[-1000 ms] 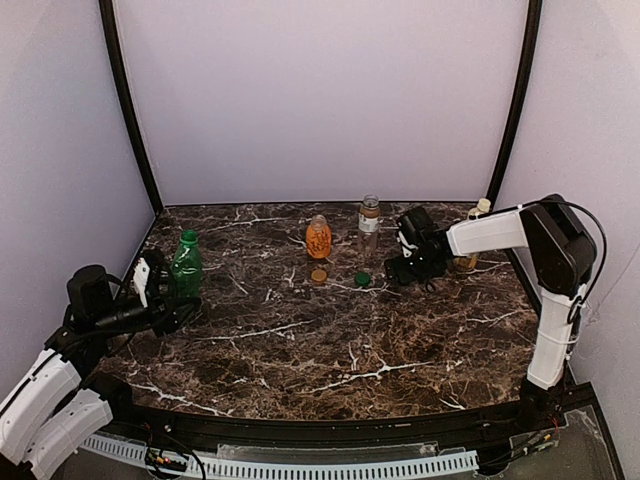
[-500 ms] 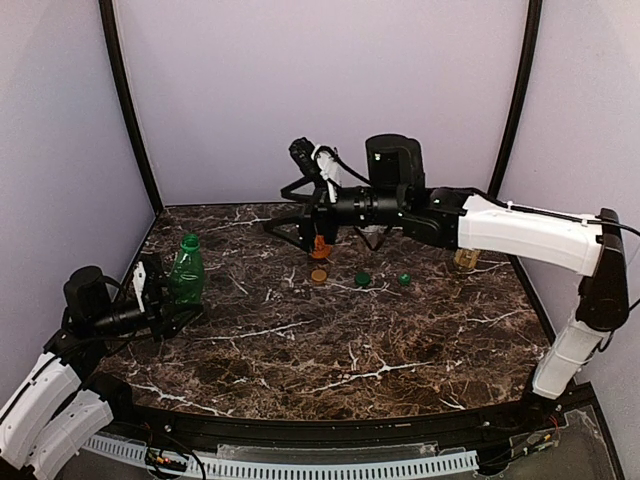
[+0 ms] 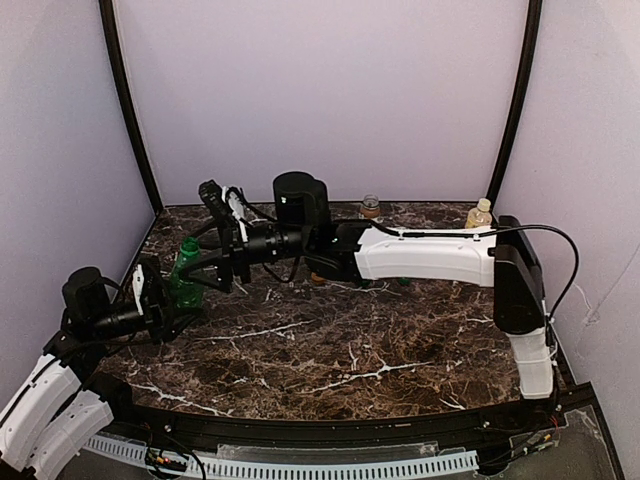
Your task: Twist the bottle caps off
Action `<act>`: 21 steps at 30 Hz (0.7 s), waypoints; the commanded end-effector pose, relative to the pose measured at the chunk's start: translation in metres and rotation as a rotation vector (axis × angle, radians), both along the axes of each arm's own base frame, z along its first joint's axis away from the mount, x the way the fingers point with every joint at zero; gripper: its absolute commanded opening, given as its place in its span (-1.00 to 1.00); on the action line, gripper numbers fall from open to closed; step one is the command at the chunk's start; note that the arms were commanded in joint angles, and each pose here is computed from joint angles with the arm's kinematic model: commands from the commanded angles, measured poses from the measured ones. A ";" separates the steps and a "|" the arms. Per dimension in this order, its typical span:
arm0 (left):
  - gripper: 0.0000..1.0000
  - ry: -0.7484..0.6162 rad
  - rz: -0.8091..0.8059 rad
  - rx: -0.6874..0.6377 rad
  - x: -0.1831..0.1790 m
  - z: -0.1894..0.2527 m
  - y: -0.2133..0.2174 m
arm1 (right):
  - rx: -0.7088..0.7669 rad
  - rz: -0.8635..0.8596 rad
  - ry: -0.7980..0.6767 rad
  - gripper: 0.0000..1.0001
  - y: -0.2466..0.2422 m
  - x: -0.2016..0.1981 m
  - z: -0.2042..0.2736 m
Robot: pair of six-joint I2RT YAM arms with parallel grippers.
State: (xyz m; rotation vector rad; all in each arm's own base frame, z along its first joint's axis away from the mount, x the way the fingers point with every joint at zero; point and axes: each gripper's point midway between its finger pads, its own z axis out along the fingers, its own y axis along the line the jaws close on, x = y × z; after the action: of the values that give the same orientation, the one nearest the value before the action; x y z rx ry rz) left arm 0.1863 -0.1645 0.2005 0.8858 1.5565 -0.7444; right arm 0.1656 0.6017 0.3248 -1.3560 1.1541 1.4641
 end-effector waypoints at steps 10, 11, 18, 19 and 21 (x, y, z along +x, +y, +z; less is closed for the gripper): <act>-0.99 -0.020 -0.007 -0.005 -0.001 -0.002 0.000 | -0.010 0.025 0.143 -0.49 0.022 0.001 0.002; -0.99 -0.021 -0.006 -0.006 -0.001 -0.001 0.000 | -0.017 0.022 0.138 -0.62 0.022 0.002 0.000; -0.99 -0.020 0.001 -0.011 0.000 0.000 0.001 | -0.052 -0.012 0.104 -1.00 0.012 0.010 0.001; -0.99 -0.021 0.002 -0.011 0.001 0.000 0.001 | -0.050 -0.015 0.098 -1.00 0.008 0.011 0.003; -0.69 -0.021 0.012 -0.010 0.002 0.000 0.002 | -0.046 -0.010 0.085 -1.00 0.003 0.012 0.009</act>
State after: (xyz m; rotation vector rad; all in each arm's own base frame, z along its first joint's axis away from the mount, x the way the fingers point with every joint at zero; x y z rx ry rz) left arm 0.1832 -0.1661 0.1974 0.8898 1.5571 -0.7701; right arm 0.1819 0.6191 0.3163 -1.3003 1.2652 1.5076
